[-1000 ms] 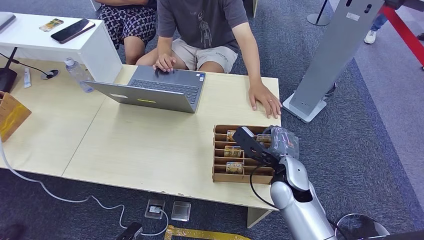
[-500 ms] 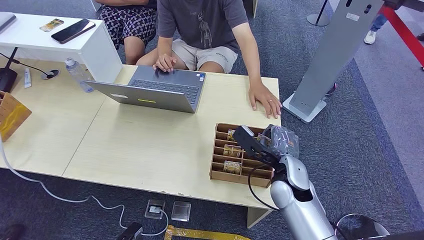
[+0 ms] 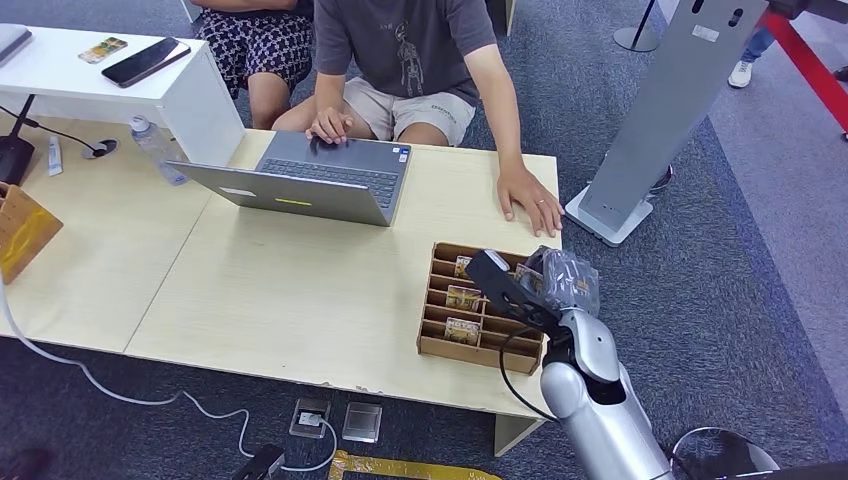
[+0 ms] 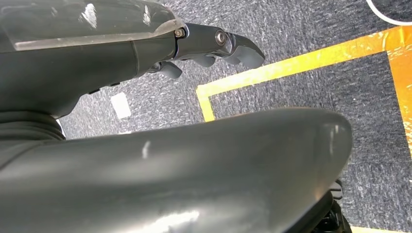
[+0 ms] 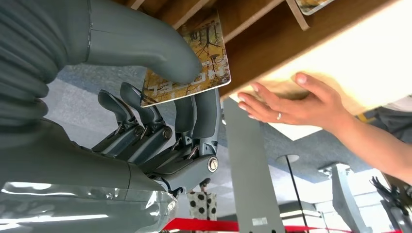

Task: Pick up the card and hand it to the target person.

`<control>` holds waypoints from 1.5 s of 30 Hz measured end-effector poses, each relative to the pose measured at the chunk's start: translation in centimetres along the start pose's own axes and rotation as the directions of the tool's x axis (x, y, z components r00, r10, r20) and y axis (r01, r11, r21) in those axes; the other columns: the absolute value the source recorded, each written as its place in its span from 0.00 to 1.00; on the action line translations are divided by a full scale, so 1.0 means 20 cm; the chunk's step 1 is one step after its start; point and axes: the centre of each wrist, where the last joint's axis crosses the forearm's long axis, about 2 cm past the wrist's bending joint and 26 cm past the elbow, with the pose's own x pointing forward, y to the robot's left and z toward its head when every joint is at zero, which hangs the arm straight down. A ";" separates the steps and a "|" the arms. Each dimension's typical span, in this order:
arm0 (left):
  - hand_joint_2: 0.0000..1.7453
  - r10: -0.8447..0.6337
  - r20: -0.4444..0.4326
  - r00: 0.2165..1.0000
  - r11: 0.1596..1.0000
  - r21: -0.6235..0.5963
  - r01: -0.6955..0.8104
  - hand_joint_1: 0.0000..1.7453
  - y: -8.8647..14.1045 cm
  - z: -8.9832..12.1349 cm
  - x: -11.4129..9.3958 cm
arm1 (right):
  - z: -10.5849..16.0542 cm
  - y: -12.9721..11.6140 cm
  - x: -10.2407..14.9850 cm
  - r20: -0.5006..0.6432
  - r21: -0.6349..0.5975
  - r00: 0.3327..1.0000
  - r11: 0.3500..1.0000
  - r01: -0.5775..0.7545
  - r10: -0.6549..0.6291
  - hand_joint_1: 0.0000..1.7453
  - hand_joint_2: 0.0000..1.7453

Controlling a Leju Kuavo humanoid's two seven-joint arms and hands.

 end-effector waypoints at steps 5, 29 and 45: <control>0.00 0.007 0.003 1.000 1.000 -0.001 -0.007 0.00 0.00 0.00 -0.02 | 0.03 -0.07 0.04 0.043 -0.055 0.999 0.998 0.024 -0.021 0.92 1.00; 0.00 0.008 0.004 1.000 1.000 -0.016 -0.008 0.00 0.00 0.00 -0.02 | 0.10 -0.31 0.16 0.283 -0.177 0.956 0.975 0.134 -0.080 0.92 1.00; 0.00 -0.057 0.007 0.998 0.998 -0.041 0.058 0.00 -0.02 0.00 0.10 | -0.43 -0.36 0.28 0.274 -0.237 0.954 0.970 -0.054 0.120 0.92 1.00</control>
